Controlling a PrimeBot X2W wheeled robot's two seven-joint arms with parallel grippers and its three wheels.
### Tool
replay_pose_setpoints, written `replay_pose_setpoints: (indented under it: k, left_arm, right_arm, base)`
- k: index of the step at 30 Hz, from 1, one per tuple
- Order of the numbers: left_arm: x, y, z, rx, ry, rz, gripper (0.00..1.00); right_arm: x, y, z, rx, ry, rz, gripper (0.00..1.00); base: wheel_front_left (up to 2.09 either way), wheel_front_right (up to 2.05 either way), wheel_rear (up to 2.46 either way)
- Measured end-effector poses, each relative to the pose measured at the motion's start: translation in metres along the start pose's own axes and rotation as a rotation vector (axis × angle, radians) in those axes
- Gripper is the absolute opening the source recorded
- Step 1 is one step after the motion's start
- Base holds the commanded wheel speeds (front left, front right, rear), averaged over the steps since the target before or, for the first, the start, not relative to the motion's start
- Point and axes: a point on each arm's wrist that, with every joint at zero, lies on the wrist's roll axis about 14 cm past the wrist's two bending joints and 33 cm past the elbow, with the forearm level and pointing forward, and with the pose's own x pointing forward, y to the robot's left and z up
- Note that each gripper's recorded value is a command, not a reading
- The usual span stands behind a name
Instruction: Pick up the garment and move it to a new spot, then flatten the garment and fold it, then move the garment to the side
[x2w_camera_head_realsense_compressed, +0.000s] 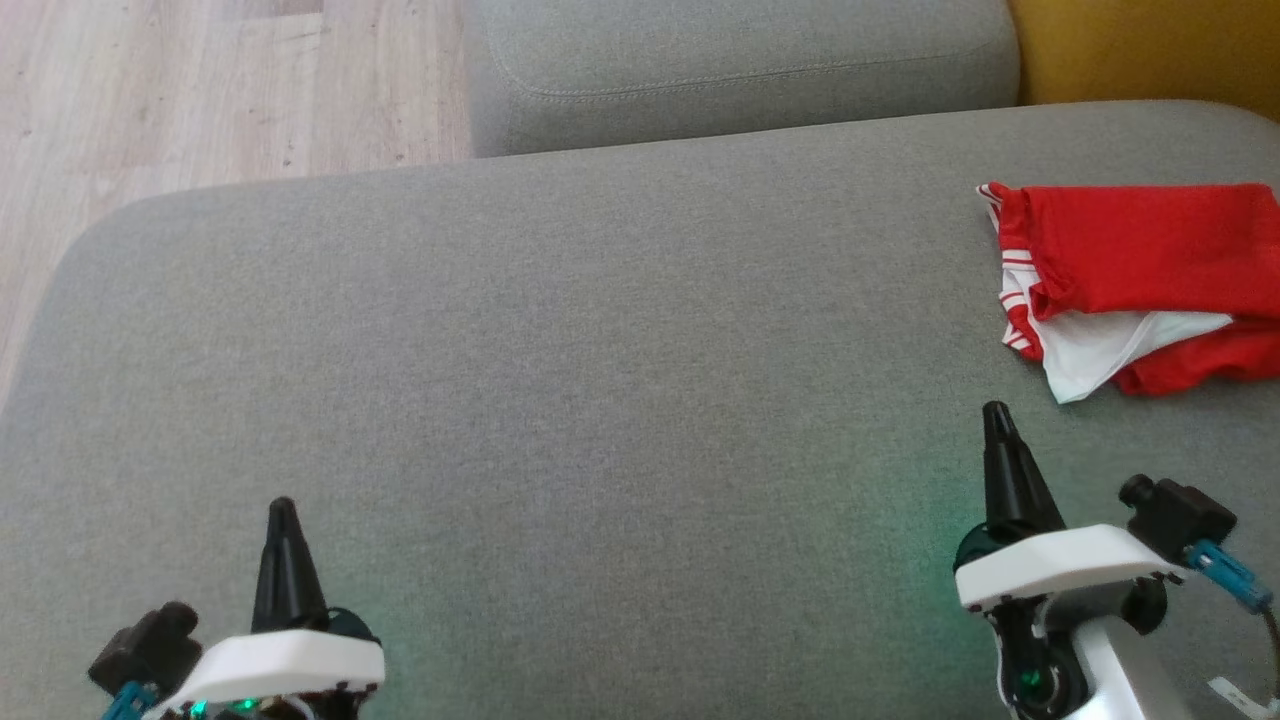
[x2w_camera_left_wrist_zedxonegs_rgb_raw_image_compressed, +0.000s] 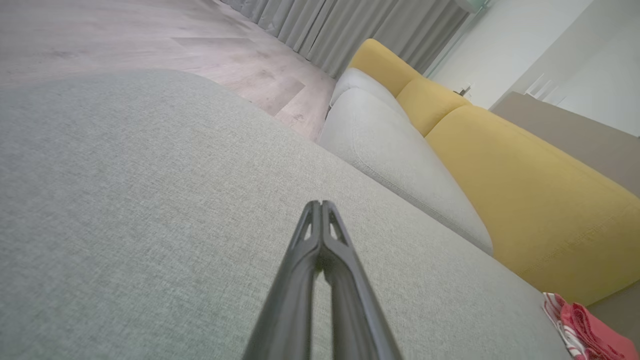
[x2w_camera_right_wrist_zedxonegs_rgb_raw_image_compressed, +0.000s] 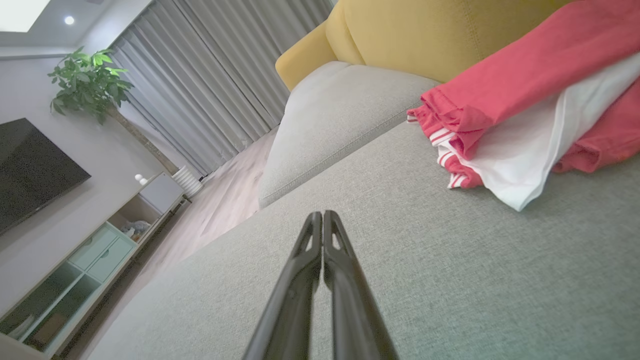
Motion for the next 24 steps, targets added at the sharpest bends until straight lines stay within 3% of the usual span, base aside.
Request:
replay_pose_setpoints:
  k: [24]
  left_arm:
    - [0.000, 0.010, 0.005, -0.259, 0.018, 0.032, 0.00]
  right_arm:
    - [0.003, -0.009, 0.011, 0.282, -0.021, -0.045, 0.00]
  base:
    - [0.00, 0.00, 0.00]
